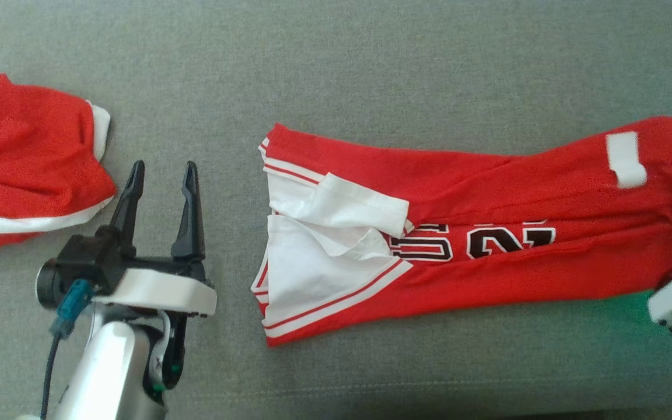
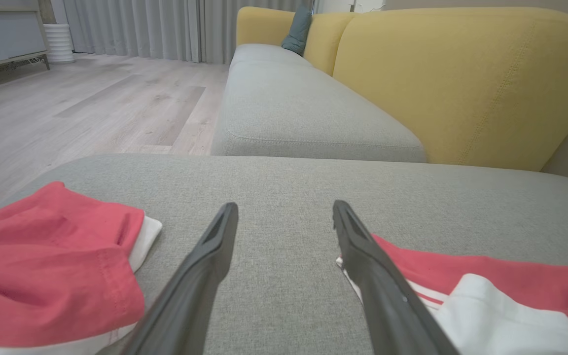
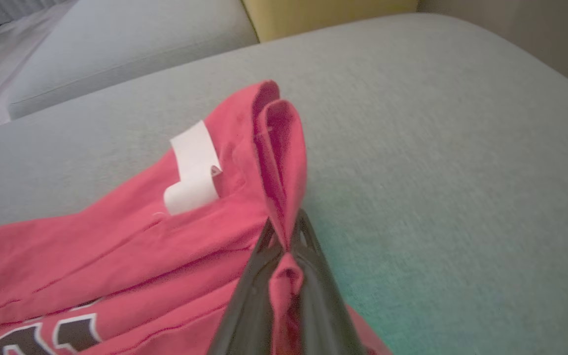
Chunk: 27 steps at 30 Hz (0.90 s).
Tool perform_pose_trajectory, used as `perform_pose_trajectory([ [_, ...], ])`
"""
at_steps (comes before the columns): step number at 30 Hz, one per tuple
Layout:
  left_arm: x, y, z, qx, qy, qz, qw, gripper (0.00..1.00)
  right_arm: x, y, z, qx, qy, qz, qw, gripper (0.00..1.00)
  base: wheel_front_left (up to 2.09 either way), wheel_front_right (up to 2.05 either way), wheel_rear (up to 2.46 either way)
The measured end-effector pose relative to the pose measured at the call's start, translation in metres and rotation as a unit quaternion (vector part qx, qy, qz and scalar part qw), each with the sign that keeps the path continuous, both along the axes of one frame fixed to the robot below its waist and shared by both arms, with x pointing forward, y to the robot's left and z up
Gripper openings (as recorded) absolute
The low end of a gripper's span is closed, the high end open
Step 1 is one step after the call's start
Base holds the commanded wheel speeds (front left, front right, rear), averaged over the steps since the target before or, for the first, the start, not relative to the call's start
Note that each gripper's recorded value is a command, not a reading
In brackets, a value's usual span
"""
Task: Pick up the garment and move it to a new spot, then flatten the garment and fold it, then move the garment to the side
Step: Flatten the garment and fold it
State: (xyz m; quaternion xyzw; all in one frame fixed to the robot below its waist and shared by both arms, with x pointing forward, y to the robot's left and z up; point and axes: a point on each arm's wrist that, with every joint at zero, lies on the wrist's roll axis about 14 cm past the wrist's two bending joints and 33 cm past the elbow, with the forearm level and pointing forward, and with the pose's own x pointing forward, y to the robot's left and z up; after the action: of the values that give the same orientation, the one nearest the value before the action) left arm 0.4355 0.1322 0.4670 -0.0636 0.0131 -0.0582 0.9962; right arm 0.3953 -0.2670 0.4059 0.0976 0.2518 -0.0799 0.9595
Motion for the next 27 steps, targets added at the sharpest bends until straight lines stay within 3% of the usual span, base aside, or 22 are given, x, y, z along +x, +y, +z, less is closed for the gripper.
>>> perform_pose_trajectory([
  [5, -0.01, 0.0, 0.002, 0.001, 0.001, 0.003, 1.0, 1.0, 0.016, 0.04, 0.041, -0.015, -0.053, 0.068, 0.996, 0.0, 0.0, 0.0, 0.0],
  [11, -0.016, -0.005, 0.01, 0.001, -0.008, -0.005, 1.0, 1.0, 0.022, 0.114, 0.07, 0.002, -0.088, 0.172, 0.981, 0.0, 0.0, 0.0, 0.0],
  [20, -0.021, 0.008, 0.01, 0.005, -0.005, 0.014, 1.0, 1.0, 0.003, 0.253, 0.052, 0.109, -0.054, 0.346, 0.93, 0.0, 0.0, 0.0, 0.0],
  [25, -0.024, 0.018, 0.005, 0.008, 0.003, 0.029, 1.0, 1.0, -0.015, 0.304, 0.038, 0.182, -0.033, 0.398, 0.898, 0.0, 0.0, 0.0, 0.0],
  [27, -0.025, 0.02, 0.003, 0.008, 0.006, 0.032, 0.999, 1.0, -0.016, 0.311, 0.036, 0.192, -0.029, 0.403, 0.894, 0.0, 0.0, 0.0, 0.0],
])
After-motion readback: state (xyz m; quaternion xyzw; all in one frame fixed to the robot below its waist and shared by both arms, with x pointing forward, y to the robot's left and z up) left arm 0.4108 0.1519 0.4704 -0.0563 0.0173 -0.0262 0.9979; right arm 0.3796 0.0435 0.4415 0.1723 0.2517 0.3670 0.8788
